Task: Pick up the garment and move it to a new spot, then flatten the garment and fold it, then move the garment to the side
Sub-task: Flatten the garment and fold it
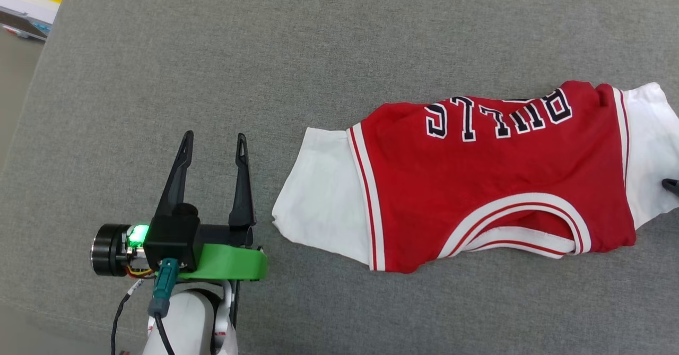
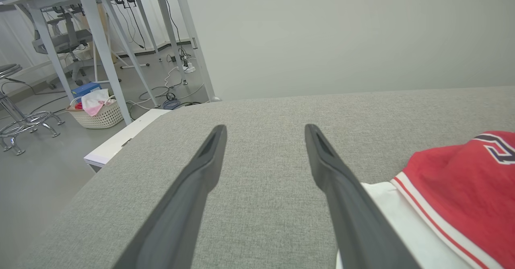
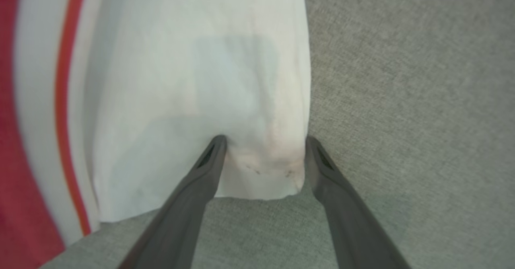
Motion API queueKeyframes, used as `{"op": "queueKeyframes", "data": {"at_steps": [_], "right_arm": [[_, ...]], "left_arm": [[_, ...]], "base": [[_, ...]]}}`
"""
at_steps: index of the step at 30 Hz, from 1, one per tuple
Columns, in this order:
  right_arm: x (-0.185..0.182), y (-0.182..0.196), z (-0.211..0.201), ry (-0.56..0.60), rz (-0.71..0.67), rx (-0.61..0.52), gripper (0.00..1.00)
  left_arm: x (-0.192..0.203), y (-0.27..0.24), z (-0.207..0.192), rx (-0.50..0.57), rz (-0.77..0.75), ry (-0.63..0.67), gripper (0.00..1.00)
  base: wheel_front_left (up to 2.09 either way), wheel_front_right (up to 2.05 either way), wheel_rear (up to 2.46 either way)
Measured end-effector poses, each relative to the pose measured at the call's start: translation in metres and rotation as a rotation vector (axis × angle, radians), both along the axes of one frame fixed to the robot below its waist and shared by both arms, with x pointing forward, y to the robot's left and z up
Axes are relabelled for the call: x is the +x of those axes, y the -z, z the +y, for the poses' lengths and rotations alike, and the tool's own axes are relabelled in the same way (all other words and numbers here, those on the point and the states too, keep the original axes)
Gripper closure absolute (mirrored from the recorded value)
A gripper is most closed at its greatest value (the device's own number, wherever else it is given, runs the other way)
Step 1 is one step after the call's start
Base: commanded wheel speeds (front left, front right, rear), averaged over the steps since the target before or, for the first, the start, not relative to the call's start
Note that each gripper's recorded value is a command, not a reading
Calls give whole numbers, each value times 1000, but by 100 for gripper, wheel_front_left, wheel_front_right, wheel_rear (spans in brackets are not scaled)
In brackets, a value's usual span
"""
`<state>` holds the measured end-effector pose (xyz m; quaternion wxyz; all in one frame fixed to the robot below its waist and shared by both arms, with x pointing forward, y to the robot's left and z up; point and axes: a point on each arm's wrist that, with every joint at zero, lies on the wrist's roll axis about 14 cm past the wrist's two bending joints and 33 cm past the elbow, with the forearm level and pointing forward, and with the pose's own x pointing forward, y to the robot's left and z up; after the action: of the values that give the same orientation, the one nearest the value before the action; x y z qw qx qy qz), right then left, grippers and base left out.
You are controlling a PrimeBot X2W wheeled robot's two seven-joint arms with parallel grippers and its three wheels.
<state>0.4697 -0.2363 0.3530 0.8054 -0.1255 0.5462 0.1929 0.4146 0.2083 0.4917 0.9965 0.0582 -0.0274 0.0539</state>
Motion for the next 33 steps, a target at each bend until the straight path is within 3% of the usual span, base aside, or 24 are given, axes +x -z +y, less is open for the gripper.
{"op": "queueKeyframes", "data": {"at_steps": [2,3,14,18,25,29,33], "right_arm": [[-1,1,0,3,-6,5,0],[-1,0,1,2,-14,9,100],[-16,-33,17,9,-194,132,100],[-25,-60,18,-8,-283,171,100],[-50,-95,10,0,-386,206,100],[-66,-102,8,12,-413,219,100],[-79,-101,8,35,-420,228,100]], "left_arm": [[0,0,1,0,1,-2,0],[0,0,1,-1,1,-2,0],[-5,-24,3,16,-63,20,0],[-10,-31,8,-48,-78,52,0],[-11,-54,6,19,-114,174,0],[2,-66,-1,26,-62,255,0],[12,-60,-23,24,98,373,0]], "base": [[0,0,0],[0,0,0],[0,0,0],[0,0,0],[0,0,0],[0,0,0],[0,0,0]]}}
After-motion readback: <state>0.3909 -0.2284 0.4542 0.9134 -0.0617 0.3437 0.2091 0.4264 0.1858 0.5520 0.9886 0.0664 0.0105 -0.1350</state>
